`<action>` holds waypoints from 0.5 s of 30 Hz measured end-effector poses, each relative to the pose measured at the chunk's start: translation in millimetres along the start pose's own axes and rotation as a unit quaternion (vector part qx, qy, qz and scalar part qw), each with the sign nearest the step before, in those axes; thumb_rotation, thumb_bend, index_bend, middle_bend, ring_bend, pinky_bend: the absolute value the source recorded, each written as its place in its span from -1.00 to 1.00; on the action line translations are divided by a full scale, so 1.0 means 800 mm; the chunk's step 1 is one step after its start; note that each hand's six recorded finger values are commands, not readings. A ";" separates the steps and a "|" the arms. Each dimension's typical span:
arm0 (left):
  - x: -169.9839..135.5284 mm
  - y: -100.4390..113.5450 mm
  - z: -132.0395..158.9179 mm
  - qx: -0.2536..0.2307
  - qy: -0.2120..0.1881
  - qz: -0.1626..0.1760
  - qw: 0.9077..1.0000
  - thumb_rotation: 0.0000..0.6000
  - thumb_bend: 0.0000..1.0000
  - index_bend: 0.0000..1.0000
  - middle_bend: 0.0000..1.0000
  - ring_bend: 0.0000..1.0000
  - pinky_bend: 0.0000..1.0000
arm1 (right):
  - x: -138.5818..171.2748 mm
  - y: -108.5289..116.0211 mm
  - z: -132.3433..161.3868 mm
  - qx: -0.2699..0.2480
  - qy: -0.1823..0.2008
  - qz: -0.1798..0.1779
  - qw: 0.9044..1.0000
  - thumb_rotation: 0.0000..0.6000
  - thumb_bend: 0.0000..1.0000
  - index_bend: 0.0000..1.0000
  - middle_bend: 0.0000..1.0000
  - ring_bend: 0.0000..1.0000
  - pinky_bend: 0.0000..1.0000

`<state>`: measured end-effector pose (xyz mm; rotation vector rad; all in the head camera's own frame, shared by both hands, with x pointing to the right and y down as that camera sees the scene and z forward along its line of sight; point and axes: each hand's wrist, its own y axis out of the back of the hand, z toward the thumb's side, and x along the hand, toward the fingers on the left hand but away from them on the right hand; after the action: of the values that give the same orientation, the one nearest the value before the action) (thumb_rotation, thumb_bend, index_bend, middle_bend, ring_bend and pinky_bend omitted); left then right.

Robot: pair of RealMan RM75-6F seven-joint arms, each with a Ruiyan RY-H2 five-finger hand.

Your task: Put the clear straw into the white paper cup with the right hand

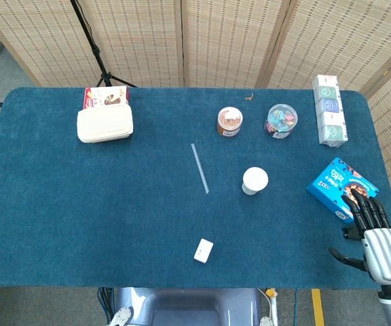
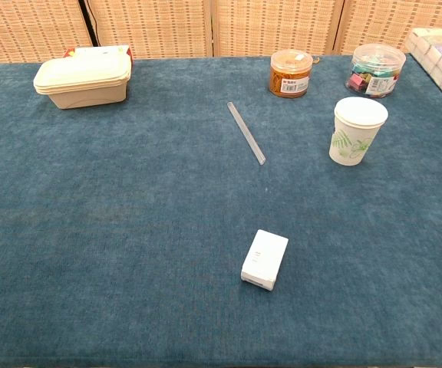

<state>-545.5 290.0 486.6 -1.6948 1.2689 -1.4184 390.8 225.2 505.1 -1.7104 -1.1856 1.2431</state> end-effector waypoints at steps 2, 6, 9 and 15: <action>0.000 0.000 0.000 0.000 0.000 0.000 1.000 1.00 -1.00 -1.00 -1.00 -1.00 -1.00 | 0.000 0.000 0.000 0.000 0.000 0.000 1.000 1.00 -1.00 -1.00 -1.00 -1.00 -1.00; 0.000 0.000 0.000 0.000 -0.001 -0.001 1.000 1.00 -1.00 -1.00 -1.00 -1.00 -1.00 | 0.000 -0.001 0.000 0.000 0.000 0.001 1.000 1.00 -1.00 -1.00 -1.00 -1.00 -1.00; 0.000 0.000 0.001 0.000 -0.001 -0.001 1.000 1.00 -1.00 -1.00 -1.00 -1.00 -1.00 | 0.000 -0.001 0.000 0.000 -0.001 0.002 1.000 1.00 -1.00 -0.99 -1.00 -1.00 -1.00; 0.000 0.000 0.001 0.000 -0.002 0.001 1.000 1.00 -1.00 -1.00 -1.00 -1.00 -1.00 | 0.000 -0.002 0.000 0.001 -0.002 0.004 1.000 1.00 -1.00 -0.99 -1.00 -1.00 -1.00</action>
<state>-544.6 290.2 486.1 -1.6952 1.2681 -1.4138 390.7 225.9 506.7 -1.7150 -1.1800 1.2518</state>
